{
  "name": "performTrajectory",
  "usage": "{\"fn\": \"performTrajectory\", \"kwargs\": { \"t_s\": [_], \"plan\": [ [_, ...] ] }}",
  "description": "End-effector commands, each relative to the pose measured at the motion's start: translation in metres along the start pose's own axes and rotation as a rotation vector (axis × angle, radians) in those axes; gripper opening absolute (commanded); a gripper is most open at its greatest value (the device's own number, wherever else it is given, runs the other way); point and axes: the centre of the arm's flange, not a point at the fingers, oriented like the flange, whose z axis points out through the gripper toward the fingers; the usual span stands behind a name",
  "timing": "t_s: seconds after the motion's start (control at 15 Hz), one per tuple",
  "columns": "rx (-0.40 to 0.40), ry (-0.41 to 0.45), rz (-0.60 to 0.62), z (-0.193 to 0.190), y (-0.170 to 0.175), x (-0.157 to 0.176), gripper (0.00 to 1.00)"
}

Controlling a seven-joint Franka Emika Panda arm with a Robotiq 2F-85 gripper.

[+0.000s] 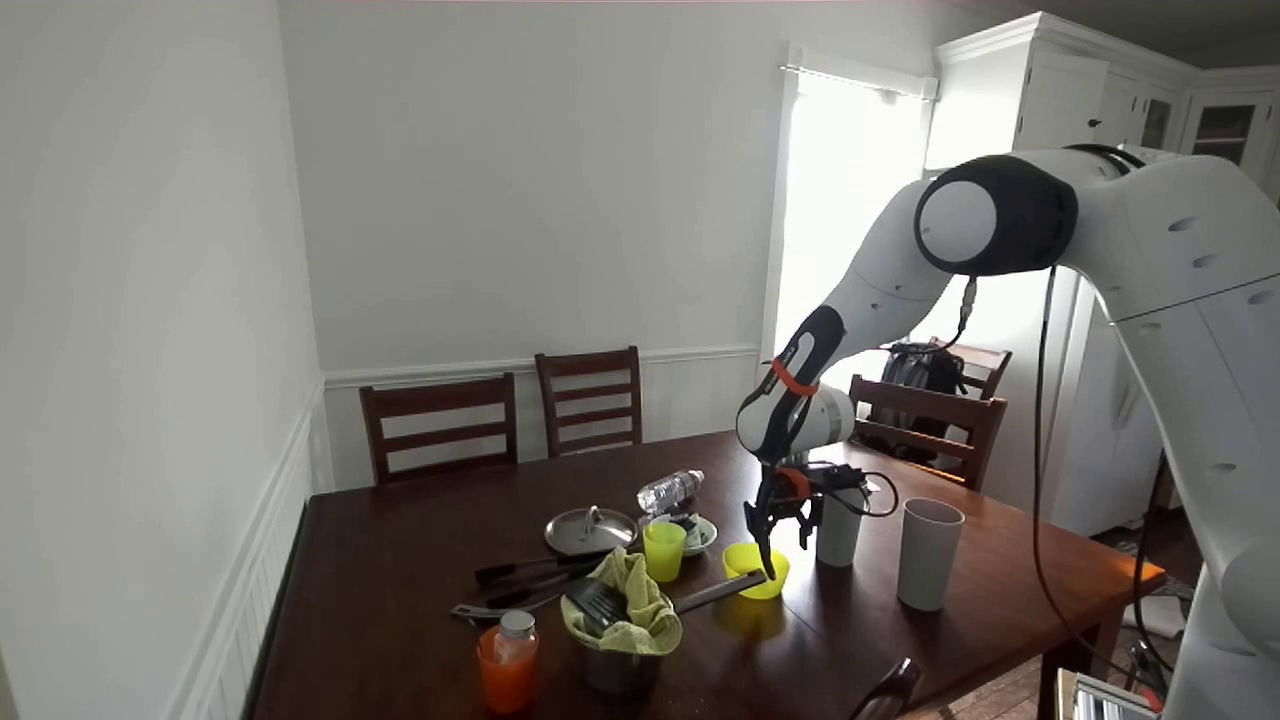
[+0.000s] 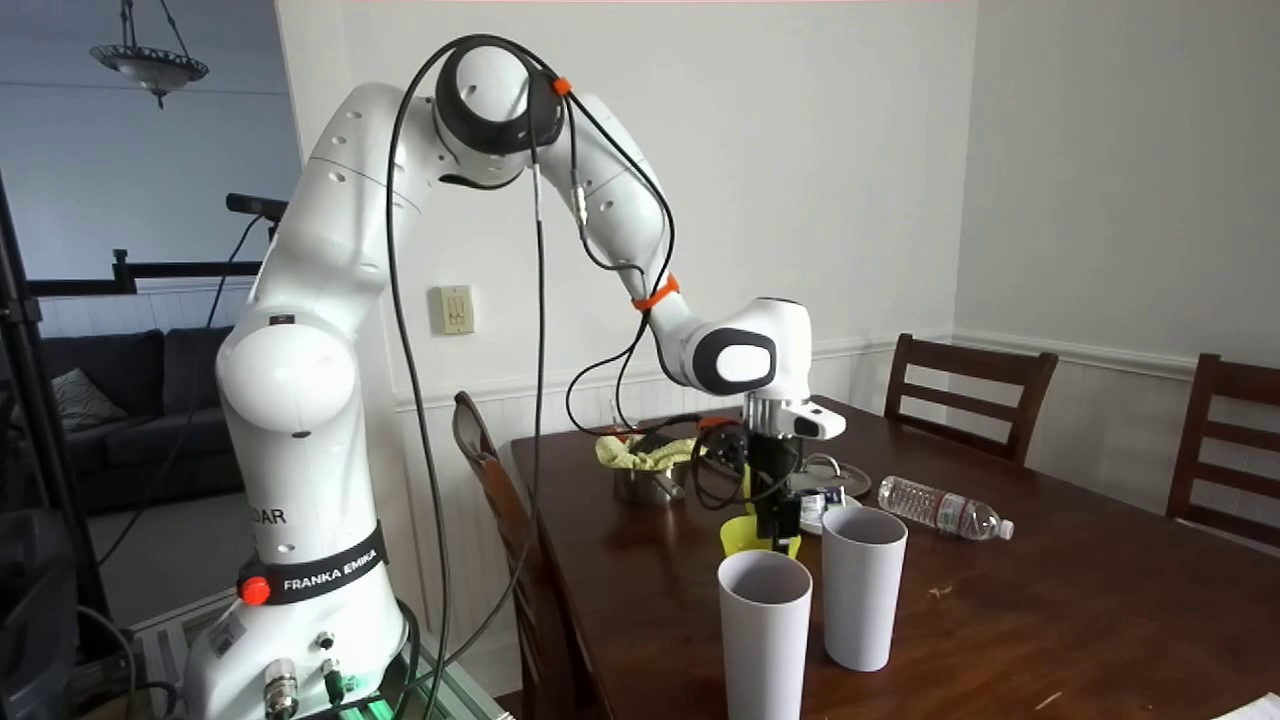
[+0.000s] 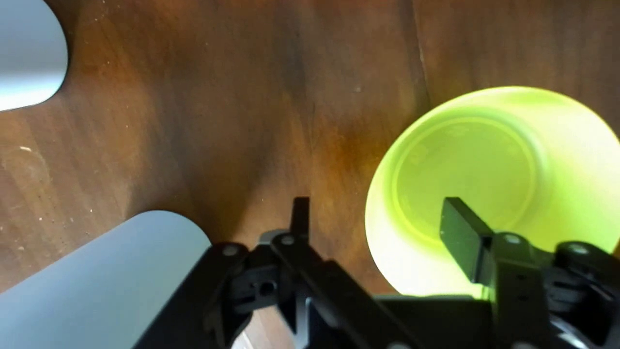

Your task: Slide the yellow bowl backwards and put the yellow cup inside the yellow bowl, remove the spoon from the orange cup and move it into the yellow cup

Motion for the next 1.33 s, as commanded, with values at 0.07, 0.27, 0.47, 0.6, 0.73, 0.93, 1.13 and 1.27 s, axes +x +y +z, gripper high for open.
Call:
{"fn": "performTrajectory", "kwargs": {
  "t_s": [0.07, 0.27, 0.47, 0.6, 0.73, 0.93, 1.13, 1.27],
  "plan": [
    [0.064, 0.042, 0.01, -0.063, 0.004, -0.005, 1.0],
    [0.123, 0.05, 0.053, -0.089, -0.01, 0.007, 1.0],
    [0.176, 0.043, 0.087, -0.101, -0.029, 0.026, 1.0],
    [0.21, 0.038, 0.1, -0.103, -0.043, 0.039, 1.0],
    [0.234, 0.031, 0.105, -0.101, -0.058, 0.05, 1.0],
    [0.244, -0.001, 0.093, -0.088, -0.082, 0.063, 1.0],
    [0.225, -0.044, 0.077, -0.064, -0.1, 0.067, 1.0],
    [0.227, -0.05, 0.065, -0.05, -0.108, 0.07, 1.0]
  ]
}}
